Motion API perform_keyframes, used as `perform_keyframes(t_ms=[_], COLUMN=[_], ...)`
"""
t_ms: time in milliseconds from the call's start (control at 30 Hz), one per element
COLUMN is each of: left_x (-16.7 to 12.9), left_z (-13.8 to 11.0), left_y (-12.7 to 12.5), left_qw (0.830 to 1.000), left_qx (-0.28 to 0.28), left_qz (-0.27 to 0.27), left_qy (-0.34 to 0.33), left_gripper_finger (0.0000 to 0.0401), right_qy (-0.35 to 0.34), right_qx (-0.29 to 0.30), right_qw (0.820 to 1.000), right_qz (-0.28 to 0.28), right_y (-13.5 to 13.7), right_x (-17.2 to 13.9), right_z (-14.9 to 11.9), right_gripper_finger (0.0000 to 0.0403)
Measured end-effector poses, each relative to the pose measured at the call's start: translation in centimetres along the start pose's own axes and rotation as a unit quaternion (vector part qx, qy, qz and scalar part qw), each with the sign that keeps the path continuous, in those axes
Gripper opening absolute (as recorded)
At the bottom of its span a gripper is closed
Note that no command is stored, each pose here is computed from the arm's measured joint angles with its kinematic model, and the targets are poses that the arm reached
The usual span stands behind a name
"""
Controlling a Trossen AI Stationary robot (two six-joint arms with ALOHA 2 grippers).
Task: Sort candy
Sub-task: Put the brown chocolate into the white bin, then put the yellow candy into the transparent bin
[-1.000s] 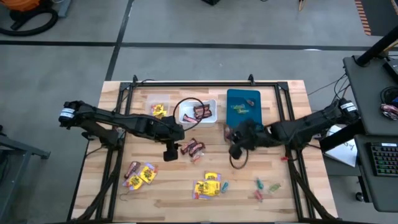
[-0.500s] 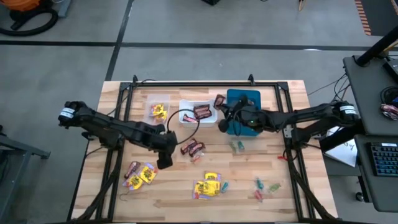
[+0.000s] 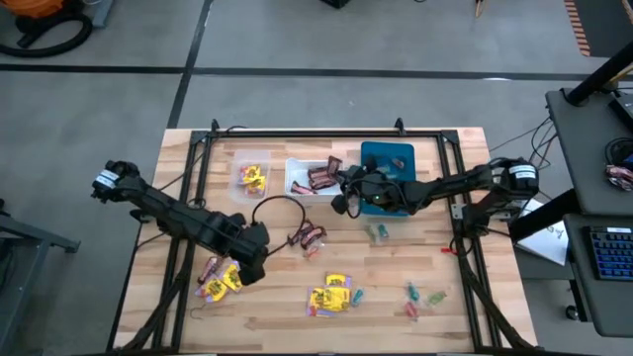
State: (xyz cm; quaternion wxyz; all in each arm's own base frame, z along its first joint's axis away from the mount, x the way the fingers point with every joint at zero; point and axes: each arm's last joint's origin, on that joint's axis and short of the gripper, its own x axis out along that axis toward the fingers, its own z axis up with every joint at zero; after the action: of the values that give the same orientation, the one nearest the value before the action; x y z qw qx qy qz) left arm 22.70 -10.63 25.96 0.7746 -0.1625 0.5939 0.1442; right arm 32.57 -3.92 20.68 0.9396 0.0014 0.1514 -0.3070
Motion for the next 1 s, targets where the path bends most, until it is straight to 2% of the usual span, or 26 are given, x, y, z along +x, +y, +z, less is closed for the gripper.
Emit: perform_keyframes(t_ms=[200,467,767,900,1000], left_x=[0.0,1.2,3.1,4.2,5.0], left_z=[-0.8,-1.8,-3.9,-4.8,-5.3], left_y=[-0.5,-0.1,0.6,0.9,0.7], left_qw=[1.0,0.995,0.983,0.974,0.972], left_qx=[-0.021,-0.091,-0.161,-0.199,-0.209], left_qz=[-0.001,0.021,0.052,0.061,0.043], left_qy=[0.005,0.026,0.068,0.091,0.096], left_gripper_finger=[0.0155,0.0165,0.0223,0.0232,0.0233], right_qy=[0.013,0.025,0.028,0.026,0.025], right_qx=[-0.003,0.0,0.001,-0.001,-0.001], right_qw=[1.0,1.0,0.999,0.999,0.999], right_qz=[-0.003,-0.003,0.015,0.026,0.029], right_y=[0.3,0.1,0.2,0.6,0.8], right_x=[1.0,0.4,-2.1,-2.7,-2.8], right_z=[-0.4,0.2,1.7,1.9,1.9], right_gripper_finger=[0.0095,0.0157,0.0176,0.0176,0.0175])
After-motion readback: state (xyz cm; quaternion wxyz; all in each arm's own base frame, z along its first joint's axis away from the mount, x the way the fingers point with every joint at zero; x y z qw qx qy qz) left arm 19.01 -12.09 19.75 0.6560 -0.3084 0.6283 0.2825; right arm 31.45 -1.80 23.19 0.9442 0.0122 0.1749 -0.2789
